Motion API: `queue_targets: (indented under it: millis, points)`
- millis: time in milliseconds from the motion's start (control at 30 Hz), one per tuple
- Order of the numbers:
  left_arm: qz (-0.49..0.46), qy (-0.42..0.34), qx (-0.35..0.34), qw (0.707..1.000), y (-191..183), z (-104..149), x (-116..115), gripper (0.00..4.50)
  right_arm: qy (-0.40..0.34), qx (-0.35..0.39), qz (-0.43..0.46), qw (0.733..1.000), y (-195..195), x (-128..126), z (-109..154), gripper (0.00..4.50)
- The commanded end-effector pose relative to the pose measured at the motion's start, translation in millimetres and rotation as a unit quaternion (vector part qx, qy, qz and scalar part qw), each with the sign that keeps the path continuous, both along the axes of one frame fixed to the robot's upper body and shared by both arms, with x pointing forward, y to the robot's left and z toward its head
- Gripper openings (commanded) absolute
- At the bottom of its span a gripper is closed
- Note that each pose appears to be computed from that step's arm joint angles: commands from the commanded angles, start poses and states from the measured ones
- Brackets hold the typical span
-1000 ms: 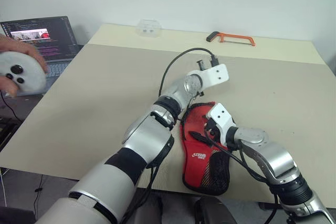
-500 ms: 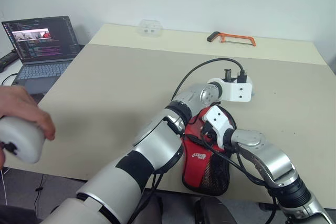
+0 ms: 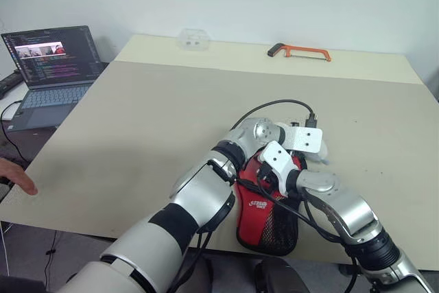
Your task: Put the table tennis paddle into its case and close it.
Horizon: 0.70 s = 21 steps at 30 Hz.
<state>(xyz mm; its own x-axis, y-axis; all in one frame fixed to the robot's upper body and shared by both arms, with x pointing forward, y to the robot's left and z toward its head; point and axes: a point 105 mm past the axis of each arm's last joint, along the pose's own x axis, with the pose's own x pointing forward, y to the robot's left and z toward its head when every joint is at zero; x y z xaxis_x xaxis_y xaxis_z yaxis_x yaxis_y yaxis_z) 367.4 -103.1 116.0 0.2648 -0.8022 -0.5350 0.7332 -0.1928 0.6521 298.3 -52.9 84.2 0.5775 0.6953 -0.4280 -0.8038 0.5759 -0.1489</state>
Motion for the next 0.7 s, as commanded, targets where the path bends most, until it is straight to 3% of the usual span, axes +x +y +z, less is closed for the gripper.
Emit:
queue_targets:
  millis: [33,100,133,200,333,700]
  points:
    - [-0.016,0.005,-0.009,1.000,-9,2,-7,3.82,0.039,-0.035,-0.015,0.999,-12,2,-24,4.50]
    - [-0.008,0.002,-0.021,1.000,-7,9,-3,4.43,0.039,-0.036,-0.014,0.998,-13,4,-24,4.50]
    - [-0.007,0.001,-0.027,1.000,-7,13,-2,4.47,0.039,-0.037,-0.014,0.998,-14,4,-24,4.50]
    - [-0.010,-0.024,-0.062,0.998,-8,34,3,4.47,0.038,-0.039,-0.013,0.998,-15,6,-25,4.50]
    - [-0.038,0.013,-0.108,0.993,-5,73,2,4.47,0.039,-0.042,-0.010,0.998,-17,7,-25,4.50]
    - [-0.057,-0.010,-0.097,0.994,65,128,19,4.47,0.043,-0.055,-0.011,0.998,-31,10,-32,4.50]
